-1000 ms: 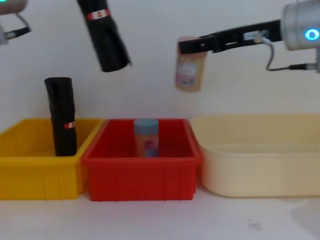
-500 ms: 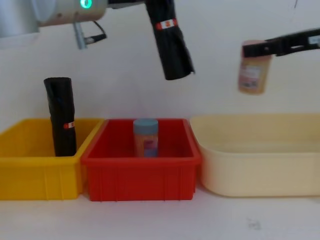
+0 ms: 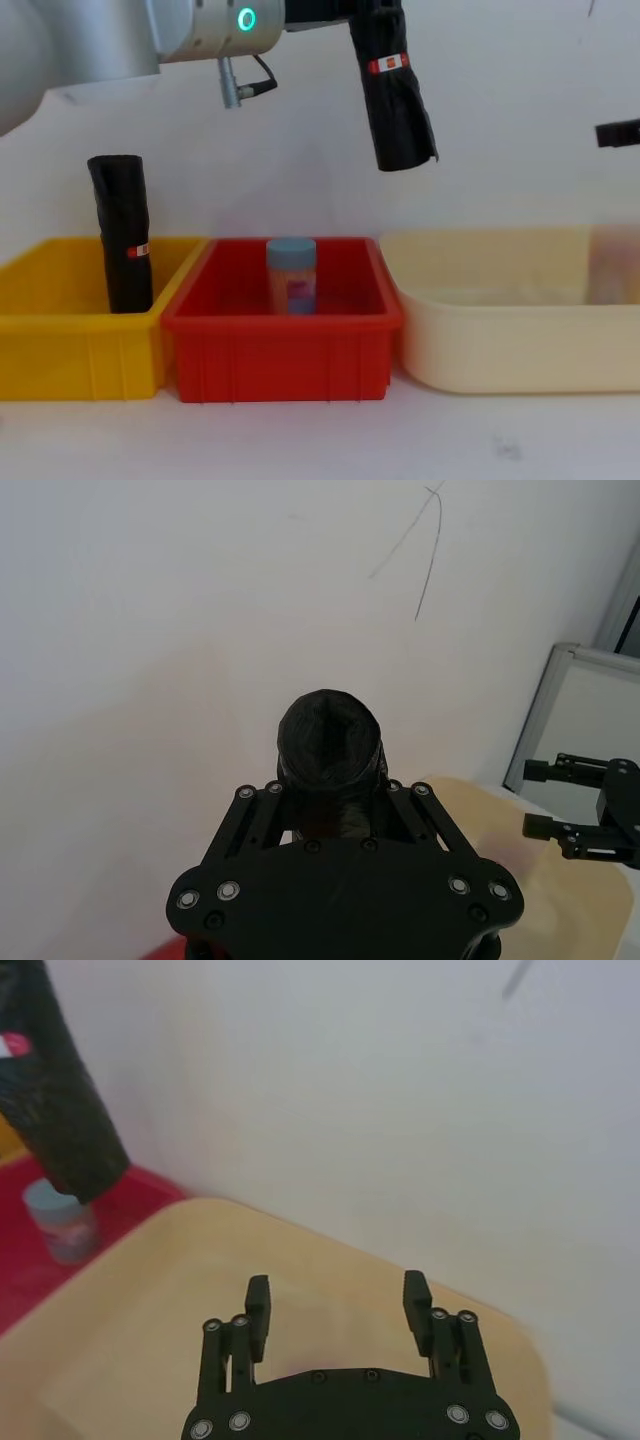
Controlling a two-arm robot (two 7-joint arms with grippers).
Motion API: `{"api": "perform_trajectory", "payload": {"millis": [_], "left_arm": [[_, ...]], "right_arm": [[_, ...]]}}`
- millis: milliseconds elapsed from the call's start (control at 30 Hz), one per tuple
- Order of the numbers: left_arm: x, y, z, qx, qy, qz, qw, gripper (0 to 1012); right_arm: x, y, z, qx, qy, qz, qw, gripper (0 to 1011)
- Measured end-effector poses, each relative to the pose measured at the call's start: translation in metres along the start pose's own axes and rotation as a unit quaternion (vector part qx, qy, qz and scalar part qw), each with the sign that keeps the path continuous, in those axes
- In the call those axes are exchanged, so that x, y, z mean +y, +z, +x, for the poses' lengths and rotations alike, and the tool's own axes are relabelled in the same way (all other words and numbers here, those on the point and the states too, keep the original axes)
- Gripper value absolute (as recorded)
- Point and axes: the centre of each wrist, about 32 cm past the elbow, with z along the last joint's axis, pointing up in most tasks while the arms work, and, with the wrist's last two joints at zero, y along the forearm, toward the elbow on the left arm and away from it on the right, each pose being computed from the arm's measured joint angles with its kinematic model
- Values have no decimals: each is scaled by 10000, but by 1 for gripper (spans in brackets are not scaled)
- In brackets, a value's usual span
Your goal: Pick up the garbage bag with the one hand and transfer it to the other hand.
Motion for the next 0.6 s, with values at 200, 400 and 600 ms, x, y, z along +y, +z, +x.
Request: {"api": "perform_trajectory", "payload": {"millis": [200, 400, 600], "left_arm": [[-54, -11, -27, -14, -35, 25, 10000, 345], [-93, -19, -46, -23, -57, 46, 10000, 345], [-117, -20, -60, -31, -73, 51, 10000, 345]], "right_arm": [[-60, -49, 67, 11, -179, -90, 9998, 939], [-95, -75, 89, 0, -245, -130, 9996, 1000], [-112, -56, 62, -76, -122, -49, 9999, 999]]}}
